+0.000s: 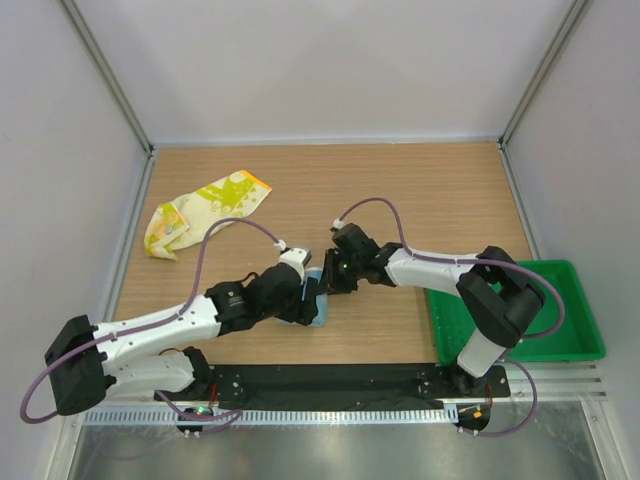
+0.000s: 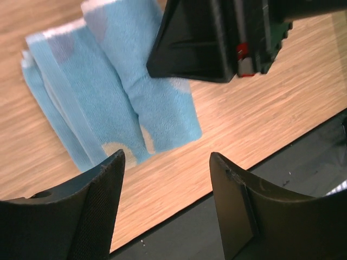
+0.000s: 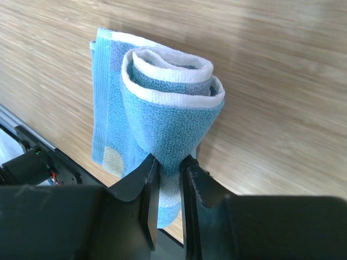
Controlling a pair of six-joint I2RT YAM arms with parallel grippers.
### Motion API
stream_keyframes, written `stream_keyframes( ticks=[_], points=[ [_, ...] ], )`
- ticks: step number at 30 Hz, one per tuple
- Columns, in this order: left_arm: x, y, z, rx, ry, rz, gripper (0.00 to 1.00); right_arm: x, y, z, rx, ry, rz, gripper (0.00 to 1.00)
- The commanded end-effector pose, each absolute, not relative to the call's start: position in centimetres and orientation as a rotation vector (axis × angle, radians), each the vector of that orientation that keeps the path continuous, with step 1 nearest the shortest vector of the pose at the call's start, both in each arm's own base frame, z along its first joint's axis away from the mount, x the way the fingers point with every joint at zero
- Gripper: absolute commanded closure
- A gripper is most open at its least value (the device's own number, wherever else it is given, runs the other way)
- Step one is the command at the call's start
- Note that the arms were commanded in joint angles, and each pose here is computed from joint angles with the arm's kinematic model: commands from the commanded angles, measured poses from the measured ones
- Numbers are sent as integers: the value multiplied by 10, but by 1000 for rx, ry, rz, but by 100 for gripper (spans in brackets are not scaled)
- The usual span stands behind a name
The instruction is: Roll the towels
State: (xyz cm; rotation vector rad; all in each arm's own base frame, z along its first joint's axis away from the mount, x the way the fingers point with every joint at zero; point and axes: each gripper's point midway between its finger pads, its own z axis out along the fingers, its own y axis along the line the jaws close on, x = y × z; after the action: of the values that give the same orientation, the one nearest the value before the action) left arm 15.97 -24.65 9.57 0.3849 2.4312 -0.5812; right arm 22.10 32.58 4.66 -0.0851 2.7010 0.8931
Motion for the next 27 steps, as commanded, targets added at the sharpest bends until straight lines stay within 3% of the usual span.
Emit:
stream_keyframes(
  ticks=[1,17,27],
  points=[
    [177,-241,107,394,2356,-391,35,219,320,53,-117,2732,783,81],
    [168,-288,88,506,2301,-198,36,211,327,51,-45,2793,749,82],
    [155,-288,46,517,2376,-127,41,206,334,50,-29,2818,797,81]
  ],
)
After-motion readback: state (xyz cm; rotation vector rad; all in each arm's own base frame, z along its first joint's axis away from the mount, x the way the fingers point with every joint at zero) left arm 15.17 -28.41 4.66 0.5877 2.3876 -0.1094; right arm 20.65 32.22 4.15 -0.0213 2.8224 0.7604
